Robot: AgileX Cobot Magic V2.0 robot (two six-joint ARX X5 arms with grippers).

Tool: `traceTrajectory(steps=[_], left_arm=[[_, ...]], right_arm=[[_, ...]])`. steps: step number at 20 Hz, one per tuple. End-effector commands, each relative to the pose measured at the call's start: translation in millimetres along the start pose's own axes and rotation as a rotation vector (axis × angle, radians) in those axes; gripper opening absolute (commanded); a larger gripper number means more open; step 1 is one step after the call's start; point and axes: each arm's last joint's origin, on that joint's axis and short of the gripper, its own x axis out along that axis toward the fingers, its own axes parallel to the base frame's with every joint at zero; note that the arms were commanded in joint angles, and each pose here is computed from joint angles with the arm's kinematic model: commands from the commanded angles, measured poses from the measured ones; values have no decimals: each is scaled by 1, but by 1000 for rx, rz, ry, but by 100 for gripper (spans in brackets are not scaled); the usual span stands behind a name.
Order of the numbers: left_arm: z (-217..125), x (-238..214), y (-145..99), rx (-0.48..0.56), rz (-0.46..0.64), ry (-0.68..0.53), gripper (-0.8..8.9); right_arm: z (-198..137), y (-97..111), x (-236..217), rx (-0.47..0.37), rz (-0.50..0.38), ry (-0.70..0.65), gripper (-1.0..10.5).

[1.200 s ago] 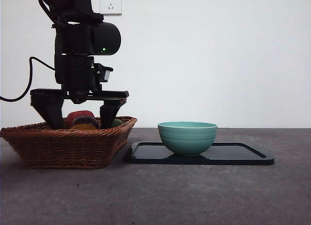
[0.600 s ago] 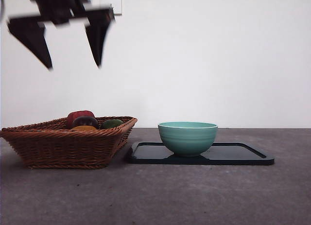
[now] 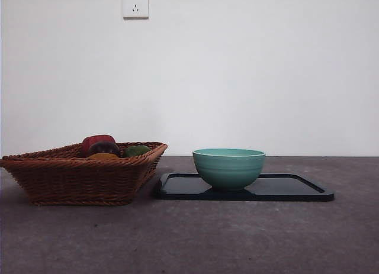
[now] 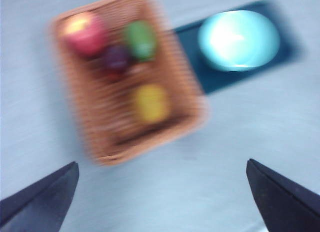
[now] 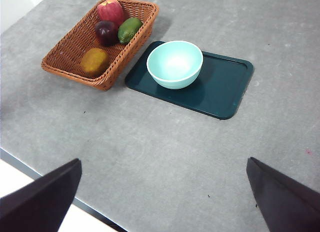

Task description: Pick up the wifruite, put it on the bowl, pick up the plate, put it on desk

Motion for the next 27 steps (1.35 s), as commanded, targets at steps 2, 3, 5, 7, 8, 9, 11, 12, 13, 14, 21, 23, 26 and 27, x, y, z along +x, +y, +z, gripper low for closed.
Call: traceTrajectory(steps=[2,3,5,7,8,9,11,12,13,14,21,23,26,27], left_arm=[[-11,-34,-9,130,-219,-112,562],[-16,-43,-10,155,-271,-140,562],[-28,-58,-13,210,-358,-189,562],[-42,-70,-15,244,-405,-226,562],[-50,-75,-15,266,-416,-244,562],[-56,-78,-14,287,-419,-261,562],[-64,-82,-14,298,-419,-280,562],[-65,-83,-14,296,-419,-283,563],[-66,-84,-13,299,-421,-287,563],[-67,-85,-14,302,-424,-292,562],[-65,-86,-15,317,-440,-306,563],[-65,-86,-15,317,-440,-307,563],[-65,-86,-15,317,-440,-307,562],[-65,-86,-15,317,-440,-307,563]], right_arm=[[2,1,-2,6,7,-15,588],[2,1,-2,6,7,-15,588],[2,1,-2,7,7,-15,588],[2,1,-2,7,7,-15,588],[2,1,-2,7,7,-15,588],[2,1,-2,7,7,-15,588],[2,1,-2,6,8,-17,588],[3,1,-2,6,9,-26,588],[5,1,-2,4,14,-47,588],[8,2,-2,3,19,-72,588],[26,5,-3,18,54,-244,588],[34,6,5,28,56,-245,588],[52,9,32,24,82,-203,588],[58,10,41,21,89,-188,588]])
